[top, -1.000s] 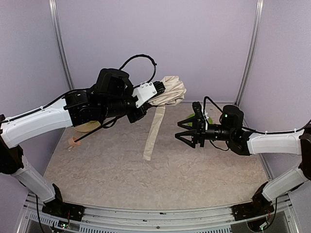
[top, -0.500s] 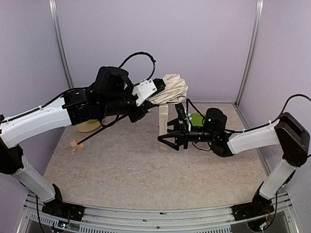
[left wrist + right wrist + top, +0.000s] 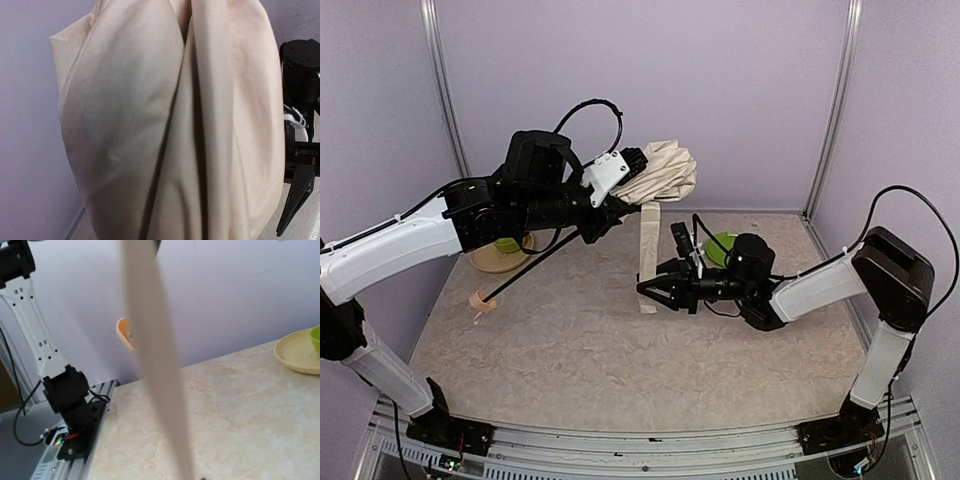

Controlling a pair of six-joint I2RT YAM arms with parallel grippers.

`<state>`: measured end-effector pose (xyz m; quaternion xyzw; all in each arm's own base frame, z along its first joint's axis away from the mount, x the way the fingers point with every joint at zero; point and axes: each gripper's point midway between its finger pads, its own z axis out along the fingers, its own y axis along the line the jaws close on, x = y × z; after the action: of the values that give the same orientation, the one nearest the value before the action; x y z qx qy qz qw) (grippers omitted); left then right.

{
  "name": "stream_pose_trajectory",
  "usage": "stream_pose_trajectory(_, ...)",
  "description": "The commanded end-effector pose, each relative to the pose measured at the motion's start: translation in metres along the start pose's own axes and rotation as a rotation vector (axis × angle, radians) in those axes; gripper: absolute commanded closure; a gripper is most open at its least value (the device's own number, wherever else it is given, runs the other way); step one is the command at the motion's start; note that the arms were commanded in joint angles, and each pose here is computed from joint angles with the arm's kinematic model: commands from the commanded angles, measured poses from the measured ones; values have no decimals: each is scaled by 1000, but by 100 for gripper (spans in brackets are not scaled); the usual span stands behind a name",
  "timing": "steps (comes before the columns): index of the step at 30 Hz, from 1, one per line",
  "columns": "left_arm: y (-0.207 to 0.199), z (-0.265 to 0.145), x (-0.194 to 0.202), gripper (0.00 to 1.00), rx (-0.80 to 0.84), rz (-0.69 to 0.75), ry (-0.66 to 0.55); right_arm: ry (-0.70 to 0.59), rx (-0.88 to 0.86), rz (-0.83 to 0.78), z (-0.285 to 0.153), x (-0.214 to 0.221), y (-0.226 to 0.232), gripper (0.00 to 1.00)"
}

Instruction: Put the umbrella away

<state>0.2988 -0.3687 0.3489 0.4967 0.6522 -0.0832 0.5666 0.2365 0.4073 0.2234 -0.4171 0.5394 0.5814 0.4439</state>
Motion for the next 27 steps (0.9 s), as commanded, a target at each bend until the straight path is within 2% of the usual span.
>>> stream_pose_trajectory(1, 9, -15, -31, 100, -11, -40, -128, -35, -61, -16, 9, -8, 6, 70)
stream_pose_trajectory(3, 10, -16, -32, 100, -9, -45, -133, -19, -97, -9, 14, -3, 8, 82)
stream_pose_trajectory(5, 15, -18, -31, 100, -6, -73, -138, 0, -130, -2, 15, 3, 12, 100)
stream_pose_trajectory(8, 22, -21, -25, 100, 17, -138, -149, 5, -97, -2, 1, 11, 10, 100)
stream_pose_trajectory(13, 6, -7, 5, 100, 145, -244, -95, 26, 135, 77, -45, 23, -32, 100)
stream_pose_trajectory(19, -18, 24, 62, 100, 321, -433, -8, 325, 442, 182, -87, 99, -85, 100)
stream_pose_trajectory(22, -18, 19, 57, 100, 339, -456, -62, 399, 511, 234, -106, 126, -93, 100)
stream_pose_trajectory(27, -16, 7, 39, 100, 351, -453, -178, 429, 609, 296, -132, 140, -108, 100)
